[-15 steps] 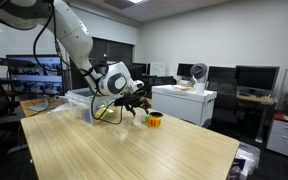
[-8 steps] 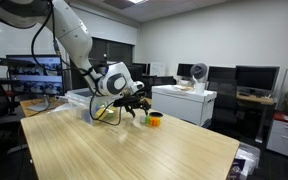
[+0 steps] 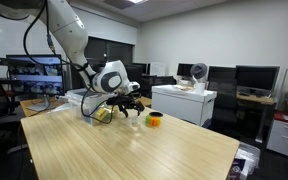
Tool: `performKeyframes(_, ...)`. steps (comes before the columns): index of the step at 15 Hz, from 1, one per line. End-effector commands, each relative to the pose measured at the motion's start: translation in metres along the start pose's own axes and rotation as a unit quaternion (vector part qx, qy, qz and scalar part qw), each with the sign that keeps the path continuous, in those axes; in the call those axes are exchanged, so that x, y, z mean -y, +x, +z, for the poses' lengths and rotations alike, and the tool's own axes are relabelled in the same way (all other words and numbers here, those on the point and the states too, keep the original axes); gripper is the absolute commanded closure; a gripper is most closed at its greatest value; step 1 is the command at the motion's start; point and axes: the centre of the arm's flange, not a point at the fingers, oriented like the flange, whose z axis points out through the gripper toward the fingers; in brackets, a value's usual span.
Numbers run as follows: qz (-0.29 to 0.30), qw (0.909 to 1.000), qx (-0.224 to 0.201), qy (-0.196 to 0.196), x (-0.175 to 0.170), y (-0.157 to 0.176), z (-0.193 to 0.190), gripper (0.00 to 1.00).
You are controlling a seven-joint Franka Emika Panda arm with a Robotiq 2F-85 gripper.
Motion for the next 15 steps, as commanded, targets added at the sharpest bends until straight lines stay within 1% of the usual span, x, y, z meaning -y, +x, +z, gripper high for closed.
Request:
performKeyframes(1, 0.01, 0.9991, 0.022, 0.035, 0.006, -0.019, -0.01, 0.0)
performKeyframes(3, 0.013, 0.9992, 0.014, 0.034, -0.004, -0.018, -0.015, 0.0)
performKeyframes(5, 0.002, 0.9993, 0.004, 0.038, -0.001, -0.027, -0.036, 0.0)
performKeyframes(8, -0.022, 0.9987, -0.012, 0.043, -0.007, -0.036, -0.055, 0.0)
performKeyframes(10, -0.035, 0.9982, -0.013, 0.048, -0.012, -0.043, -0.067, 0.0)
performKeyframes(12, -0.042, 0.9979, -0.002, 0.049, -0.017, -0.054, -0.056, 0.0)
performKeyframes(15, -0.057, 0.9975, -0.005, 0.041, -0.025, -0.055, -0.045, 0.0)
